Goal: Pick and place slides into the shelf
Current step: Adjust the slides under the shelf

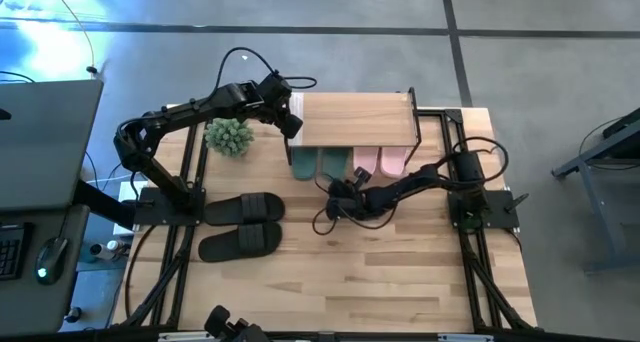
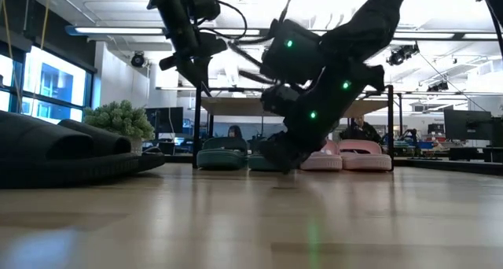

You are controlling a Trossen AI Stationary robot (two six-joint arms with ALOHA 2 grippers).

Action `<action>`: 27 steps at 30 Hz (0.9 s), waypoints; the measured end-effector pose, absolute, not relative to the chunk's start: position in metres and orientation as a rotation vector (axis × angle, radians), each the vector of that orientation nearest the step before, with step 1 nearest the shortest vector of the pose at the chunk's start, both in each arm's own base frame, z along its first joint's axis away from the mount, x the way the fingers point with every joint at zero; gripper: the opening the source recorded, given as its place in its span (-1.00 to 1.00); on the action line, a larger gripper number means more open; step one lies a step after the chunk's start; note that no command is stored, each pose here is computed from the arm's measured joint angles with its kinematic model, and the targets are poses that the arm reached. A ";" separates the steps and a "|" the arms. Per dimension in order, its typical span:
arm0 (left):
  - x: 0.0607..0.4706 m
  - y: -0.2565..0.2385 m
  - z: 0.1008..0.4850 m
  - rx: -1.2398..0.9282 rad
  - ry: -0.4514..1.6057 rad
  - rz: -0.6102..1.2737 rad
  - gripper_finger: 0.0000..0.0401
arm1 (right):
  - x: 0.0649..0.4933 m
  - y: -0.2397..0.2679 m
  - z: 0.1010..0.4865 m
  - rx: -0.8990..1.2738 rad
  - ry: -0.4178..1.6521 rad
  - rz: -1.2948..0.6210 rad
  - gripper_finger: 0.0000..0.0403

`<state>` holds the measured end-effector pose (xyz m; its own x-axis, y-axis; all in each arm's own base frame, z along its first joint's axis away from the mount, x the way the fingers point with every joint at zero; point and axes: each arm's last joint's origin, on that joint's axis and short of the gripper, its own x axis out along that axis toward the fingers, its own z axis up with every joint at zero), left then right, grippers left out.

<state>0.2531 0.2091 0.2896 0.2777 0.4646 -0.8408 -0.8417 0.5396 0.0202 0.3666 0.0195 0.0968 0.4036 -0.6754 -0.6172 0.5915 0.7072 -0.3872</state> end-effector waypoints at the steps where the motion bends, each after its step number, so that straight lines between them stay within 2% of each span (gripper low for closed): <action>1: 0.253 0.209 0.290 -0.482 0.922 0.923 -0.67 | 0.367 0.023 0.099 -0.121 0.825 -0.794 -1.00; 6: 0.253 0.209 0.290 -0.482 0.920 0.923 -0.67 | 0.369 0.042 0.116 -0.102 0.751 -0.713 -1.00; 11: 0.253 0.209 0.290 -0.481 0.919 0.923 -0.67 | 0.391 0.044 0.132 -0.076 0.587 -0.501 -1.00; 18: 0.253 0.209 0.290 -0.483 0.915 0.924 -0.67 | 0.396 0.011 0.131 -0.023 0.600 -0.466 -1.00; 27: 0.253 0.209 0.290 -0.483 0.915 0.924 -0.67 | 0.412 0.003 0.126 -0.014 0.546 -0.377 -1.00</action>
